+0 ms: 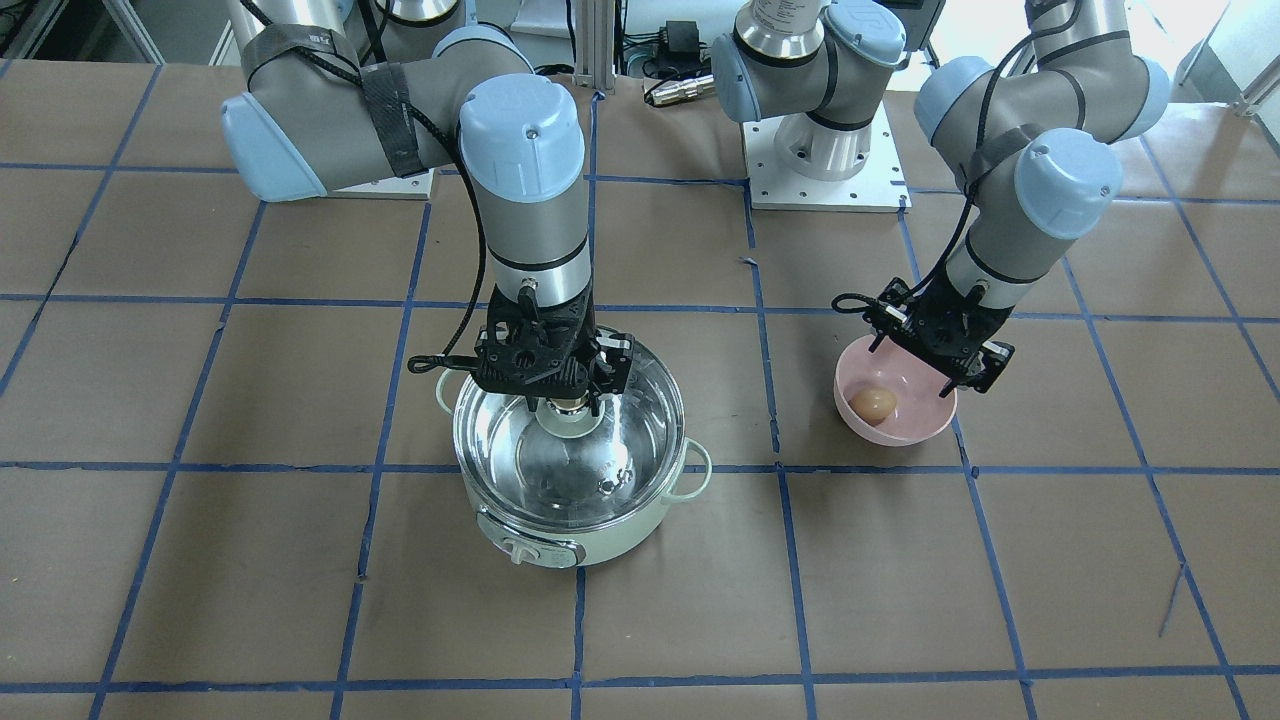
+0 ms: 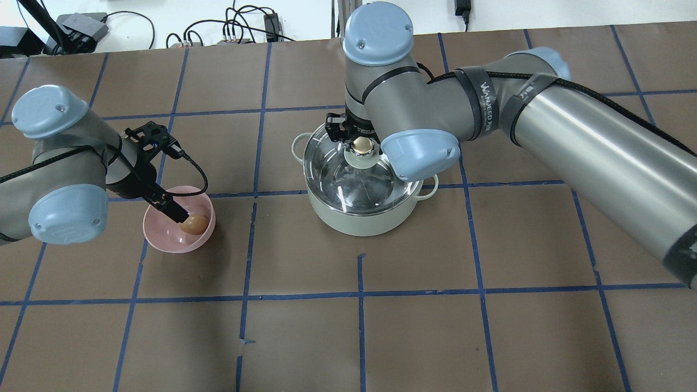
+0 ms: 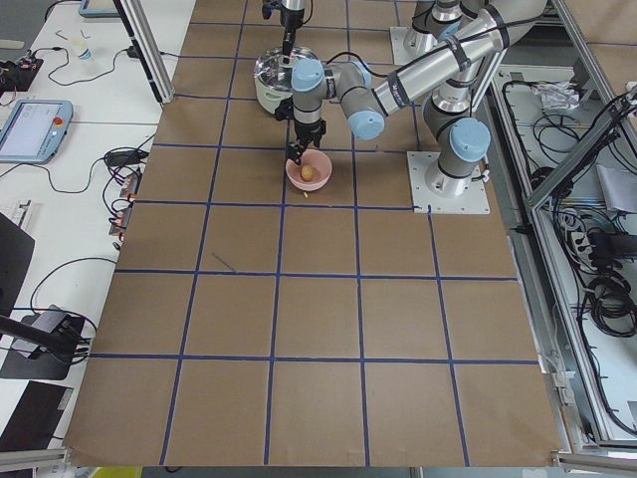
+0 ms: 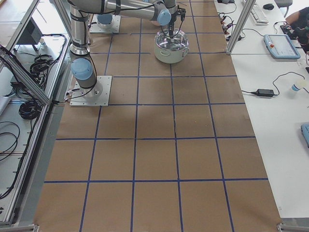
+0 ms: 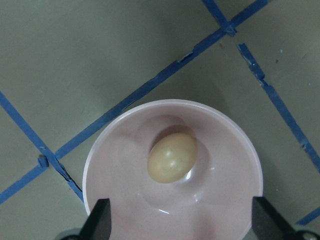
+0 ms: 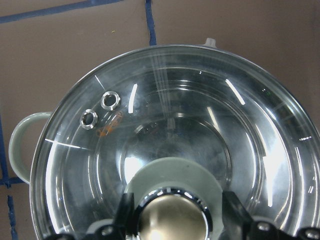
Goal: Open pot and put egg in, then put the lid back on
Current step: 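Lower the left gripper around the egg while the right descends to the knob, then grasp the glass lid knob with the right gripper while the left closes on the egg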
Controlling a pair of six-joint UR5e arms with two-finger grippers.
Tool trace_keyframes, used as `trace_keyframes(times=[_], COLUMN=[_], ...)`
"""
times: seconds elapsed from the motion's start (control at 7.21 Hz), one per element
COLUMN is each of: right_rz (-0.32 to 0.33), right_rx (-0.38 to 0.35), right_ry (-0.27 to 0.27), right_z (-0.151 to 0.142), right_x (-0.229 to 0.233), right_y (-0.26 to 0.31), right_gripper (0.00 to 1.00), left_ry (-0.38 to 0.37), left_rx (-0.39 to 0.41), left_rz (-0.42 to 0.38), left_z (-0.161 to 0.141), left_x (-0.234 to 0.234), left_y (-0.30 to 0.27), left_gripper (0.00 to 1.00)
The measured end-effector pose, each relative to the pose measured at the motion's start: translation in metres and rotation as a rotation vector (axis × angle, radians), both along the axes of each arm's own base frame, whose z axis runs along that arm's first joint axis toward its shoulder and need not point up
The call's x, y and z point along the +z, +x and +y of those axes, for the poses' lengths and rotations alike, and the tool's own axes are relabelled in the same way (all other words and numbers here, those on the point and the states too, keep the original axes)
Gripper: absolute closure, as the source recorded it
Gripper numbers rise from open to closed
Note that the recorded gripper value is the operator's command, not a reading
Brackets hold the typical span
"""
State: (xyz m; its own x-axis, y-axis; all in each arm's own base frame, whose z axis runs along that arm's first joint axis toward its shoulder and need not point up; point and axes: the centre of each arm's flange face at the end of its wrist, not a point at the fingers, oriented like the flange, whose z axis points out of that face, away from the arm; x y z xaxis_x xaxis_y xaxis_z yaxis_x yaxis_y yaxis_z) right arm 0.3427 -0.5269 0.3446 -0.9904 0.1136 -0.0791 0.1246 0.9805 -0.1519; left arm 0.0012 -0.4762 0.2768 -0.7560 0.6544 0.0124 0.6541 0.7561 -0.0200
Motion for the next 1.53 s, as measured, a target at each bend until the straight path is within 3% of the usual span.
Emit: trace_keyframes(times=[0.28, 0.69, 1.11, 1.53], right_rz=[-0.006, -0.017, -0.026, -0.053], right_rx=[0.000, -0.021, -0.030, -0.038], right_ry=[-0.003, -0.001, 0.001, 0.006], right_z=[0.000, 0.000, 0.000, -0.002], right_x=[0.003, 0.004, 0.005, 0.009], right_y=[0.000, 0.001, 0.002, 0.002], right_gripper=[0.44, 0.50, 0.50, 0.50], left_ry=[-0.001, -0.018, -0.037, -0.040], left_rx=[-0.044, 0.026, 0.032, -0.040], left_rz=[0.014, 0.017, 0.005, 0.008], left_z=[0.001, 0.011, 0.017, 0.019], left_x=[-0.004, -0.021, -0.031, -0.034], left_y=[0.005, 0.003, 0.001, 0.000], left_gripper=[0.00, 0.00, 0.01, 0.01])
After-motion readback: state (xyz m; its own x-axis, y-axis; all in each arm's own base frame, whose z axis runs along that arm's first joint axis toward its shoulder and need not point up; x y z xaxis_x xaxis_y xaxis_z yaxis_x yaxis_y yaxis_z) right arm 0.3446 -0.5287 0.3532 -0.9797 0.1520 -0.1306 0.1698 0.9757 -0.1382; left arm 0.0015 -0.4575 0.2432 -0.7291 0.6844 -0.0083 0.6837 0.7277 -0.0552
